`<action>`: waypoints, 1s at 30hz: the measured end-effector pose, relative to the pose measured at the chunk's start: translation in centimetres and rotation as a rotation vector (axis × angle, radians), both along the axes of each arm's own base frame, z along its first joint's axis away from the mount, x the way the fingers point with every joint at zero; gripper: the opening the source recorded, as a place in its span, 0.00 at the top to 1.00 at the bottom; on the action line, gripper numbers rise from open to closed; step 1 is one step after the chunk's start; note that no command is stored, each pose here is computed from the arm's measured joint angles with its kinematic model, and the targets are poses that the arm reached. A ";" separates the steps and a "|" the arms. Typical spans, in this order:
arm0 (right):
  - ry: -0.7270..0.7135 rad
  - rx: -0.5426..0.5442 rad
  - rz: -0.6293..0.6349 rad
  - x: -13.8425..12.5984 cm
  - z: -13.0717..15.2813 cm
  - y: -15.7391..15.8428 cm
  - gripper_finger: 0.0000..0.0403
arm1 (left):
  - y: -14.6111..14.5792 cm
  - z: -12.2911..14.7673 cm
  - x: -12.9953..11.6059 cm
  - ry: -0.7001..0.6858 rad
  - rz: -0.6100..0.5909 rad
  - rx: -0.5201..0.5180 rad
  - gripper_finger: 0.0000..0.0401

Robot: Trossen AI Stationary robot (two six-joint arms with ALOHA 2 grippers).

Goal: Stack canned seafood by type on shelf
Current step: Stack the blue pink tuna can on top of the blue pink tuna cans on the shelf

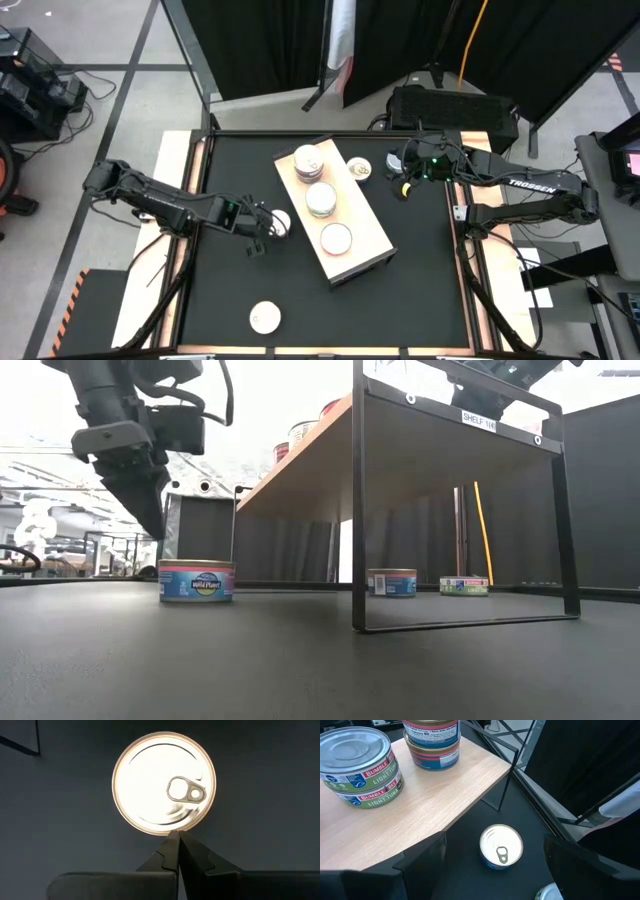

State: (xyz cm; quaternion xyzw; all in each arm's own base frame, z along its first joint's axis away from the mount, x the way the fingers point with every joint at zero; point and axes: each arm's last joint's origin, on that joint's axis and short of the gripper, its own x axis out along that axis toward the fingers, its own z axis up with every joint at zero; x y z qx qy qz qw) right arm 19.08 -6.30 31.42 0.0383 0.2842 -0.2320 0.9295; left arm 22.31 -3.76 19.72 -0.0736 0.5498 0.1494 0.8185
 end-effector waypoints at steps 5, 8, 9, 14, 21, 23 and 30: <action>0.000 0.000 0.000 0.0 0.0 0.0 0.19 | 0.5 -0.2 0.2 0.009 0.007 0.022 0.98; 0.000 0.000 0.000 0.0 0.0 0.0 0.19 | 0.7 -0.8 0.5 0.038 0.001 0.030 0.98; 0.000 0.000 0.000 0.0 0.0 0.0 0.19 | 0.7 -1.0 0.6 0.048 -0.005 0.023 0.98; -0.002 0.003 -0.001 0.0 0.0 0.0 0.19 | 0.6 -1.9 1.0 0.095 -0.010 0.000 0.98; 0.000 0.003 0.000 0.0 0.0 0.0 0.19 | 0.6 -2.0 1.0 0.102 0.007 -0.013 0.98; 0.000 0.003 0.000 0.0 0.0 0.0 0.19 | 0.6 -2.0 0.9 0.109 0.009 -0.029 0.98; 0.000 0.004 0.003 0.0 0.0 0.0 0.19 | 0.5 -2.1 0.8 0.124 0.013 -0.039 0.98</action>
